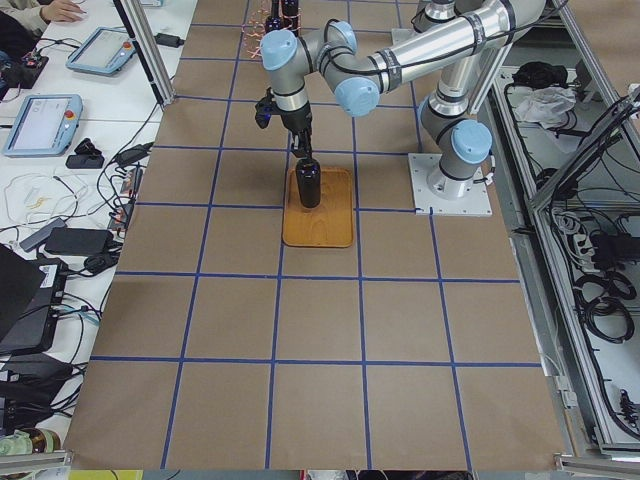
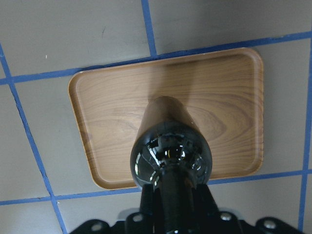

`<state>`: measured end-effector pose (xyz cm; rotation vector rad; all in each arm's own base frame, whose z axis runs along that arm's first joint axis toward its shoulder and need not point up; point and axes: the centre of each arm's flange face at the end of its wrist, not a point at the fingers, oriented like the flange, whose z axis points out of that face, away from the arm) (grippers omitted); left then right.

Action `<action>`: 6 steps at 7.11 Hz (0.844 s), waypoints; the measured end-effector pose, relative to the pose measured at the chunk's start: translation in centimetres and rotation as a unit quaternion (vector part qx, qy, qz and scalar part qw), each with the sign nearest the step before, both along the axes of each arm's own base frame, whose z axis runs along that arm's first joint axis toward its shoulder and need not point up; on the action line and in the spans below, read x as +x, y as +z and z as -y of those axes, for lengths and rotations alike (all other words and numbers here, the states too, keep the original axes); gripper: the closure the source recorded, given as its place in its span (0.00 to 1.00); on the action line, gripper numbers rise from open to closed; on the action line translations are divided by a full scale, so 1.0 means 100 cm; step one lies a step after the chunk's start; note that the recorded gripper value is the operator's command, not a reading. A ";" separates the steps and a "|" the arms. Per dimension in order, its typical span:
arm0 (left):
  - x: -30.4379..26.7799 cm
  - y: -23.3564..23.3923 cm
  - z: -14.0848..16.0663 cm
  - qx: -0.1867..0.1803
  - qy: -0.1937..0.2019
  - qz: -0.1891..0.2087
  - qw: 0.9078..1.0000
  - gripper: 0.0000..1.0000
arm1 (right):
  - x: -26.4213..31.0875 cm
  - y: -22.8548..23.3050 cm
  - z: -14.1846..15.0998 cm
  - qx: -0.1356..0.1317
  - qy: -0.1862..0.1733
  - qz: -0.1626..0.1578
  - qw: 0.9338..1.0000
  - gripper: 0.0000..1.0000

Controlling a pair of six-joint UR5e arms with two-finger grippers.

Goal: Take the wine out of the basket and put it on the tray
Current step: 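Lay the bottle down on its side on the wooden tray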

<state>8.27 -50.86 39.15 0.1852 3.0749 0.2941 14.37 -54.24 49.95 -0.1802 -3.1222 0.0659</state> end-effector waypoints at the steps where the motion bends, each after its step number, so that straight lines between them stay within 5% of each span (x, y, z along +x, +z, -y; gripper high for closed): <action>1: 0.000 -0.004 0.001 0.003 0.000 -0.002 1.000 1.00 | 0.000 0.000 0.000 0.000 0.000 0.000 1.000 0.00; 2: 0.001 -0.007 0.001 0.006 0.000 -0.003 1.000 0.99 | 0.000 0.000 0.000 0.000 0.000 0.000 1.000 0.00; 4: 0.001 -0.011 0.001 0.011 0.000 -0.005 1.000 0.15 | 0.000 0.000 0.000 0.000 0.000 0.000 1.000 0.00; 5: 0.001 -0.012 0.001 0.013 0.001 -0.005 1.000 0.00 | 0.000 0.000 0.000 0.000 0.000 0.000 1.000 0.00; 6: 0.001 -0.010 0.000 0.013 0.001 -0.003 1.000 0.00 | 0.000 0.000 0.000 0.000 0.000 0.000 1.000 0.00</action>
